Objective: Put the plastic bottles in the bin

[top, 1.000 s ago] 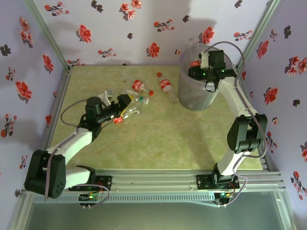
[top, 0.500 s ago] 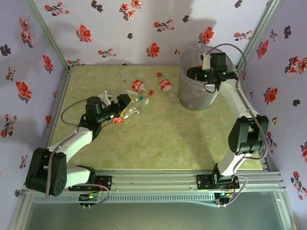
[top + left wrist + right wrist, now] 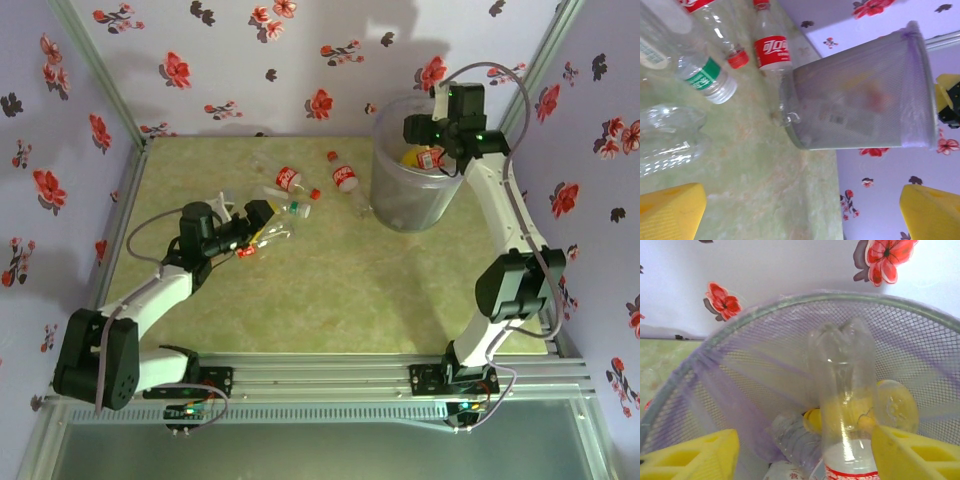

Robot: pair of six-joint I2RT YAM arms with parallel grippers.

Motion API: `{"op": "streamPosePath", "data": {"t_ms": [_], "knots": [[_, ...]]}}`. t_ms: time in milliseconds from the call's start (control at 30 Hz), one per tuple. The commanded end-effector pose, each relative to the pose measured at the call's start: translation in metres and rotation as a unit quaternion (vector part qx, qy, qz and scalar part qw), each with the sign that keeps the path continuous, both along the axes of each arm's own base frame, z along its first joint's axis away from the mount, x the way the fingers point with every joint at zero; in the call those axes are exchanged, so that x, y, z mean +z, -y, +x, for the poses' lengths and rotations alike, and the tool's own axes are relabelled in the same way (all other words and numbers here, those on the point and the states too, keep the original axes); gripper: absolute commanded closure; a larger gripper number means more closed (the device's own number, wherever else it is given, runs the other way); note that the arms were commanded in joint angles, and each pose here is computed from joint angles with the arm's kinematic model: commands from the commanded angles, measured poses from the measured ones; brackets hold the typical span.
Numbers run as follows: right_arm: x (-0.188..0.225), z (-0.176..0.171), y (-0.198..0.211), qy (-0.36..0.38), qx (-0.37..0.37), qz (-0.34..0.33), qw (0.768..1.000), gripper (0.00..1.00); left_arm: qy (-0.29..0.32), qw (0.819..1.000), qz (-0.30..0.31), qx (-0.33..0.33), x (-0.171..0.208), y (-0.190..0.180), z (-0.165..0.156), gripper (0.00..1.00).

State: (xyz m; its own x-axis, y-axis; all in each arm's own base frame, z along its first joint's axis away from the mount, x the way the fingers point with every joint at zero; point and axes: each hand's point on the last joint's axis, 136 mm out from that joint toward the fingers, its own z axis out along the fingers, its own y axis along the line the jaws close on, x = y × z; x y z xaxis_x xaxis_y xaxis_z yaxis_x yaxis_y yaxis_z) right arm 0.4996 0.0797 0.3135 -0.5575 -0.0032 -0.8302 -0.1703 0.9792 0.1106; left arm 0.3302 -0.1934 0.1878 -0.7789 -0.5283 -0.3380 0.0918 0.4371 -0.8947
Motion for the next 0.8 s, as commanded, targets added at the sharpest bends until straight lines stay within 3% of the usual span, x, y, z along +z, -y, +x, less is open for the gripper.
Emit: {"op": "streamPosePath", "data": {"t_ms": [0,167,367,567,767], "knots": [[-0.029,0.006,0.008,-0.04,-0.02,-0.012,0.999,0.32,0.024,0.999,0.041,0.01,0.014,-0.011,-0.001,0.0],[-0.024,0.001,0.006,-0.037,-0.017,-0.001,0.999,0.32,0.011,0.986,0.161,0.03,0.002,-0.037,-0.009,0.0],[0.02,-0.025,0.002,-0.003,-0.01,0.031,0.999,0.2,0.018,0.947,0.321,0.005,-0.009,-0.063,-0.012,0.0],[0.065,-0.065,-0.005,0.038,0.013,0.066,0.997,0.16,-0.014,0.878,0.477,-0.028,-0.03,-0.088,-0.003,0.0],[0.078,-0.111,-0.01,0.053,0.029,0.102,0.993,0.14,0.034,0.81,0.572,-0.121,-0.038,-0.054,0.014,0.0]]}}
